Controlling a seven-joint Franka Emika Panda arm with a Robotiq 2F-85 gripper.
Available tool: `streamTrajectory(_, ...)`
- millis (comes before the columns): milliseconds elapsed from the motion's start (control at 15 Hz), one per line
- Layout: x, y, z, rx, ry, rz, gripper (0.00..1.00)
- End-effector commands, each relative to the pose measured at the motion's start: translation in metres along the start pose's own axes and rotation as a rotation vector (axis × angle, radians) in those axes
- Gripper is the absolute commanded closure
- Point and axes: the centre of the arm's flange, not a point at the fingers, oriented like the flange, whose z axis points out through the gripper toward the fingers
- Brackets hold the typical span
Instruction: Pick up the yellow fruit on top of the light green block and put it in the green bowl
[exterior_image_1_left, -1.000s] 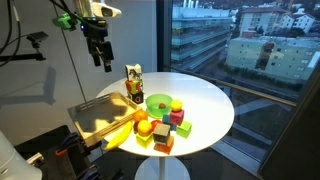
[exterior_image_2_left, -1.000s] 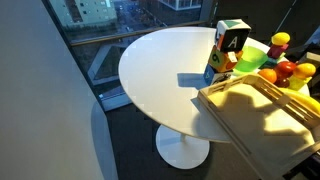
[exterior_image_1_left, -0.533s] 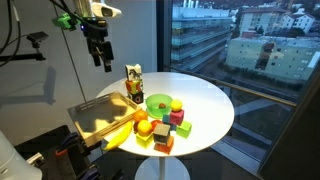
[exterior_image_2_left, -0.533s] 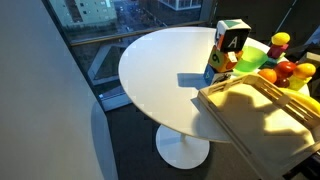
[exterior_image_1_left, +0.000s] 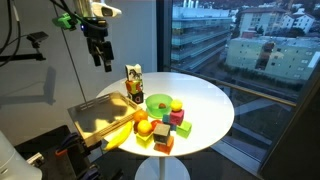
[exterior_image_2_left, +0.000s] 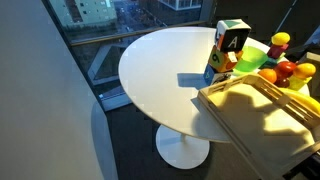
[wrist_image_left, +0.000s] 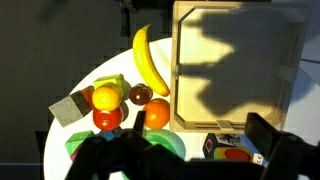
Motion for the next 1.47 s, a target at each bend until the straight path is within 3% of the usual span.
streamTrajectory(0, 0.012, -0.002, -0.011, 0.002, 0.016, 0.019, 0.0)
streamTrajectory(800, 0.049, 0.016, -0.02, -0.04, 0.006, 0.059, 0.0)
streamTrajectory(1400, 0.059, 0.069, 0.029, -0.079, -0.072, 0.082, 0.0)
